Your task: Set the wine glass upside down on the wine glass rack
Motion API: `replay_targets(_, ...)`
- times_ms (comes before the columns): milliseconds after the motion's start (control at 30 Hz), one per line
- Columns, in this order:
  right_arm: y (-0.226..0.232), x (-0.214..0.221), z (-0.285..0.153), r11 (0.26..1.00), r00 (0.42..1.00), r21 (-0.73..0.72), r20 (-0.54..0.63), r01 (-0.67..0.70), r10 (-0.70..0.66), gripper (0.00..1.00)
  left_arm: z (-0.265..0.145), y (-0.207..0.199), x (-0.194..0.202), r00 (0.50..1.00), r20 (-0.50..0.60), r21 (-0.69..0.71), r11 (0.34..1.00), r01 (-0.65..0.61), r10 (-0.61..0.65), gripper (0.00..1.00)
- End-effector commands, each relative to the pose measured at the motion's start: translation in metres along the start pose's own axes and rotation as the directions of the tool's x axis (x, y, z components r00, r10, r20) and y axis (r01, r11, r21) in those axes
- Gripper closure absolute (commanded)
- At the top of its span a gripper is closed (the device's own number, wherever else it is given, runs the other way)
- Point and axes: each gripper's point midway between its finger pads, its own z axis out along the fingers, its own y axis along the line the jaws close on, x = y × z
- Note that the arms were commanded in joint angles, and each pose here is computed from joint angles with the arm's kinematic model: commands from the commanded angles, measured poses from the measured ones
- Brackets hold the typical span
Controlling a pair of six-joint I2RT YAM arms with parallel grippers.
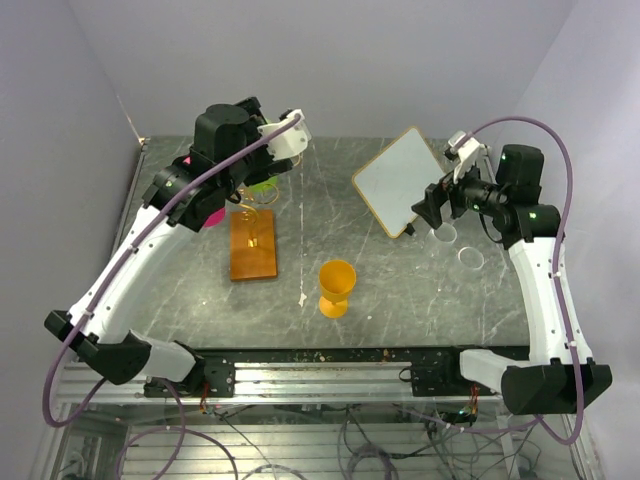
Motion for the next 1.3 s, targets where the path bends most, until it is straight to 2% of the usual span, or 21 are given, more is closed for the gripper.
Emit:
replay_targets(0,-0.012,-0.006,-0.010,0.998,1.000,0.065,0.000,0.006,-0.006,0.00,-0.017,0.003,-0.013,0.991,0.083,0.049,0.993,0.104,-0.108,0.01)
replay_targets(333,-0.052,0.009,-0.054,0.952,0.998,0.306,-0.052,-0.011,0.028,0.00,-0.049,-0.033,-0.034,0.961,0.211,0.298,0.948,0.111,-0.179,0.01)
replay_targets(467,-0.063,0.025,-0.078,0.916,0.993,0.397,-0.072,-0.057,0.093,0.00,-0.059,-0.045,-0.042,0.942,0.245,0.384,0.915,0.124,-0.231,0.01)
replay_targets(600,-0.058,0.048,-0.086,0.905,0.978,0.414,-0.128,-0.098,0.164,0.02,-0.065,-0.054,-0.045,0.930,0.260,0.433,0.892,0.127,-0.259,0.01)
replay_targets(767,-0.050,0.083,-0.080,0.906,0.923,0.383,-0.254,-0.179,0.290,0.14,-0.062,-0.061,-0.046,0.928,0.258,0.456,0.881,0.129,-0.270,0.01)
replay_targets(933,-0.051,0.101,-0.075,0.896,0.891,0.390,-0.299,-0.213,0.342,0.18,-0.058,-0.066,-0.044,0.930,0.255,0.463,0.877,0.124,-0.266,0.01)
replay_targets(1267,-0.056,0.120,-0.053,0.897,0.839,0.372,-0.387,-0.239,0.384,0.41,-0.054,-0.071,-0.037,0.938,0.240,0.459,0.881,0.119,-0.251,0.01)
